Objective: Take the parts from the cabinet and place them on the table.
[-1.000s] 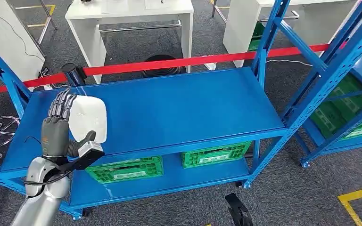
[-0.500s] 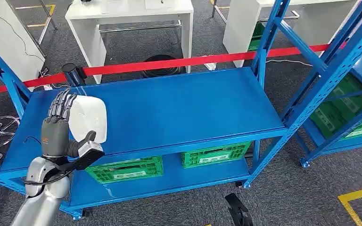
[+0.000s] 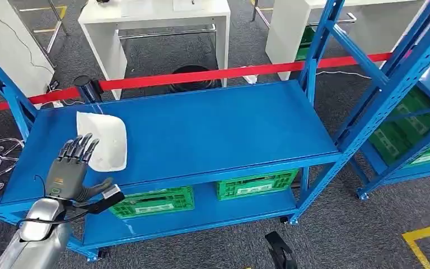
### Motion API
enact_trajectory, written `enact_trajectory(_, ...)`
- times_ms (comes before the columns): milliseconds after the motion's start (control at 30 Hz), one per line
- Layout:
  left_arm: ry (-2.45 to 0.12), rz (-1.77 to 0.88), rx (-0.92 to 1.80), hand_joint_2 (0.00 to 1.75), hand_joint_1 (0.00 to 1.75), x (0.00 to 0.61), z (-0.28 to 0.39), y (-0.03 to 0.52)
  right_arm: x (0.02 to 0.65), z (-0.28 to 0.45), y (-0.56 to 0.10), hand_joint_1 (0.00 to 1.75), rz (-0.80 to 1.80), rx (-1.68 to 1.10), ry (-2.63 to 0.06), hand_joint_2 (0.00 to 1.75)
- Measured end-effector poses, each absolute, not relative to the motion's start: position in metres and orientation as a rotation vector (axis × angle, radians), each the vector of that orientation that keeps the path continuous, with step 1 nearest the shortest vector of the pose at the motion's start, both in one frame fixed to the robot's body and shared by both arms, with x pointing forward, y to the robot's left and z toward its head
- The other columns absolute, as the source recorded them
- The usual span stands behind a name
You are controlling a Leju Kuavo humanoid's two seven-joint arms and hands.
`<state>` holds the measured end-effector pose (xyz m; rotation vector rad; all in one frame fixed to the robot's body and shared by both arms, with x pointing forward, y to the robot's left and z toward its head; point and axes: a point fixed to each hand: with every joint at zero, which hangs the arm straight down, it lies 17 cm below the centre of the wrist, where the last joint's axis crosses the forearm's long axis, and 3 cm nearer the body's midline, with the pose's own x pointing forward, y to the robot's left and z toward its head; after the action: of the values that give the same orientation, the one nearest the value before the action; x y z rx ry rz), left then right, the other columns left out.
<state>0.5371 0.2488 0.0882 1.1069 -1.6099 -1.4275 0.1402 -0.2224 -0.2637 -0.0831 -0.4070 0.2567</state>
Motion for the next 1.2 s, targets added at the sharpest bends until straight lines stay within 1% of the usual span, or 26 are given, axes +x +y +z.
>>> enact_trajectory(900,-1.604,-1.417,1.16,1.75,0.0,0.538,0.09,0.257,0.138,-0.264,-0.219,0.0,0.274,-0.077,-0.4,0.0)
enact_trajectory(1200,-1.534,-1.479,1.236,1.75,0.0,0.536,0.081,0.264,0.139,-0.264,-0.219,0.0,0.283,-0.079,-0.402,0.0)
